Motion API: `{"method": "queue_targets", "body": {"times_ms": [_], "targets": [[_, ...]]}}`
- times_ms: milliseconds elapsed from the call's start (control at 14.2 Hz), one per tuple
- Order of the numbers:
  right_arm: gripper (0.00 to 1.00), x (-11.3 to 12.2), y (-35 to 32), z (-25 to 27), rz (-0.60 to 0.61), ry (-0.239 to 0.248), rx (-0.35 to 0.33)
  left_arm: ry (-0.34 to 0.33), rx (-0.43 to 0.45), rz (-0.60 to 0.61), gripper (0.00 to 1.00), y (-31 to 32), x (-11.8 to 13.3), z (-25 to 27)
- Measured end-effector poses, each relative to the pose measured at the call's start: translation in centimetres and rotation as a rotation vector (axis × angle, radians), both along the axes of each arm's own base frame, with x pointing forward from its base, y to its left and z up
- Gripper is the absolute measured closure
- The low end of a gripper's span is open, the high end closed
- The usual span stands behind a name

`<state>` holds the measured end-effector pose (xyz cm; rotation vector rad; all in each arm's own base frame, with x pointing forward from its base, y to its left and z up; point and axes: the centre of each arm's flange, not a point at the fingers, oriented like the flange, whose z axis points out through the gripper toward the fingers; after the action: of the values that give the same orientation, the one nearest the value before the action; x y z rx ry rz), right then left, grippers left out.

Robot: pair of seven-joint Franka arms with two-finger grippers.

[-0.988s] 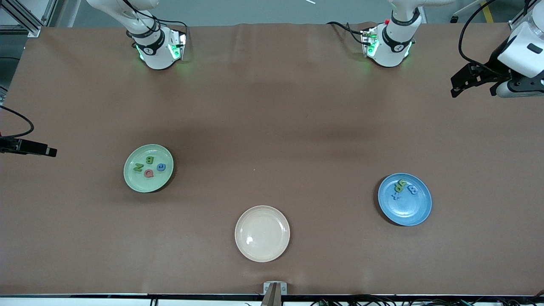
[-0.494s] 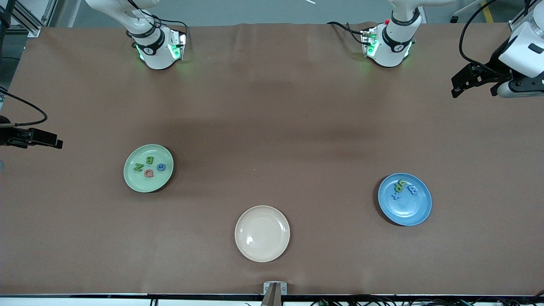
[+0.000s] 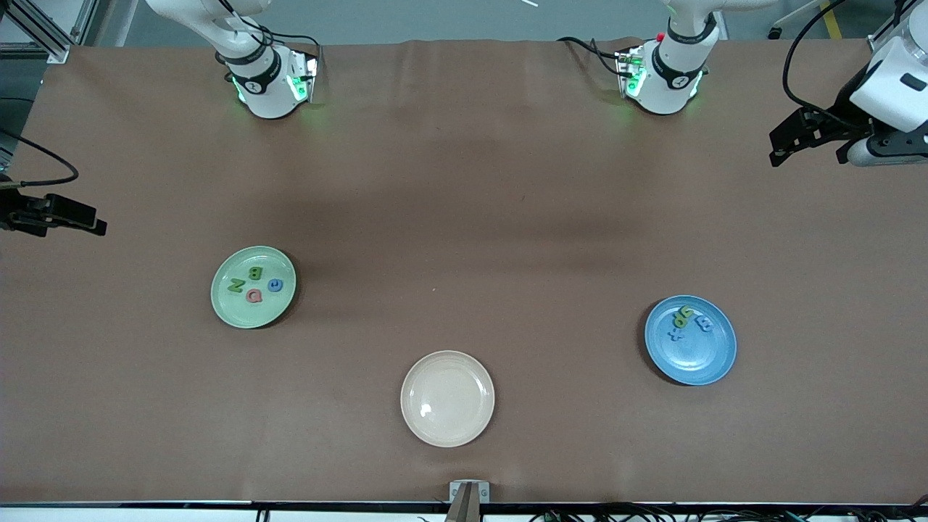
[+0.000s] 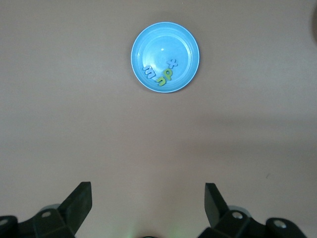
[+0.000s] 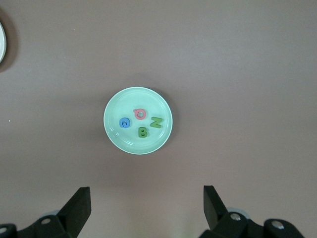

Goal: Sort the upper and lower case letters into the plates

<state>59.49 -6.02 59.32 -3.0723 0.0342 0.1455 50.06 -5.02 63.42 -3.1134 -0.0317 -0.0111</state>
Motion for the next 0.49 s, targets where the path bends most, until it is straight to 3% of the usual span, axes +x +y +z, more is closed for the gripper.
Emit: {"method": "queue_targets", "body": {"times_ms": [494], "targets": [[0.0,-2.3,0.1,1.2,0.017,-0.02,-0.017,-0.007,0.0,0.0,0.0,0.0,-0.2,0.3]]}}
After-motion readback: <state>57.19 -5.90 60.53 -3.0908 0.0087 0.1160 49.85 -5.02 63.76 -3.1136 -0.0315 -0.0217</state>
